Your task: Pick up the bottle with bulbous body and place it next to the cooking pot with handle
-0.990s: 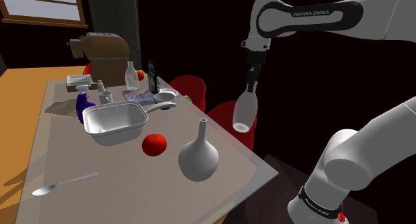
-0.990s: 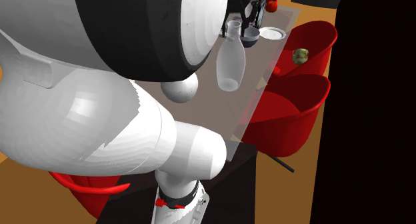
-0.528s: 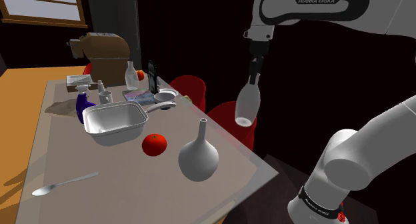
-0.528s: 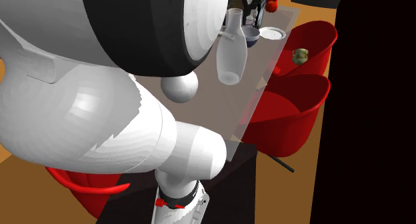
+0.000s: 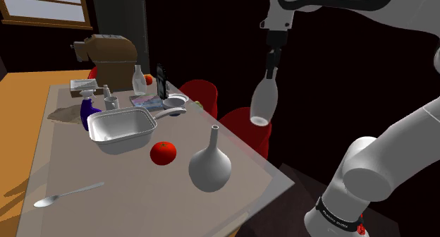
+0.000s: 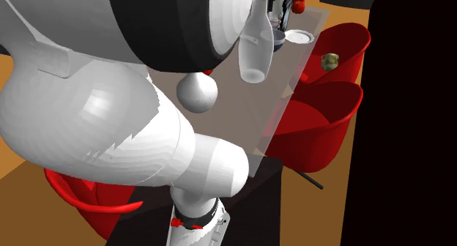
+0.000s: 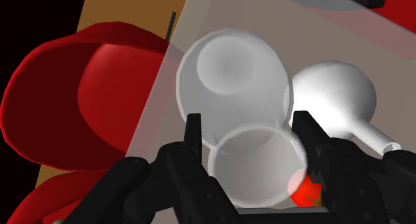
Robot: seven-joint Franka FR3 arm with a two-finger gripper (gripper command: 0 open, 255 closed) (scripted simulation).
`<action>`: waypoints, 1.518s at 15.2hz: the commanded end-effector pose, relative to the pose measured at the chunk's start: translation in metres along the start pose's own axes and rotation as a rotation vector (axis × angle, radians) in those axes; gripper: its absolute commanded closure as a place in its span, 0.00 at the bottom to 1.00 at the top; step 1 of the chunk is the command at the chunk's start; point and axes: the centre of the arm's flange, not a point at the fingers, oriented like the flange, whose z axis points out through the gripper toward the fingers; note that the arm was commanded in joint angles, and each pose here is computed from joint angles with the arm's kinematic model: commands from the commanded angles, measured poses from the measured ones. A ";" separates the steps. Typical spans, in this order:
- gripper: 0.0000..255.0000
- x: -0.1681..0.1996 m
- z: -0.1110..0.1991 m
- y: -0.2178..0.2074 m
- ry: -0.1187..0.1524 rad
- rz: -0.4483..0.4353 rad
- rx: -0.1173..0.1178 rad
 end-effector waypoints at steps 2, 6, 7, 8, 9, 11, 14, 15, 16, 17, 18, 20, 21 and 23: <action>1.00 -0.002 -0.015 0.000 0.000 0.000 0.000; 1.00 -0.004 -0.036 0.001 0.000 0.000 0.000; 1.00 -0.004 -0.042 0.001 0.000 0.000 0.000; 1.00 -0.005 -0.047 0.001 0.000 0.000 0.000; 1.00 -0.005 -0.052 0.001 0.000 0.000 0.000; 1.00 -0.006 -0.063 0.001 0.000 0.000 0.000; 1.00 0.018 -0.058 -0.004 0.000 0.000 0.000; 1.00 0.031 -0.055 -0.007 0.000 0.000 0.000; 1.00 0.043 -0.052 -0.010 0.000 0.000 0.000; 1.00 0.056 -0.049 -0.013 0.000 0.000 0.000; 1.00 0.068 -0.045 -0.015 0.000 0.000 0.000; 1.00 0.093 -0.039 -0.021 0.000 0.000 0.000; 1.00 0.106 -0.036 -0.024 0.000 0.000 0.000; 1.00 0.131 -0.029 -0.030 0.000 0.000 0.000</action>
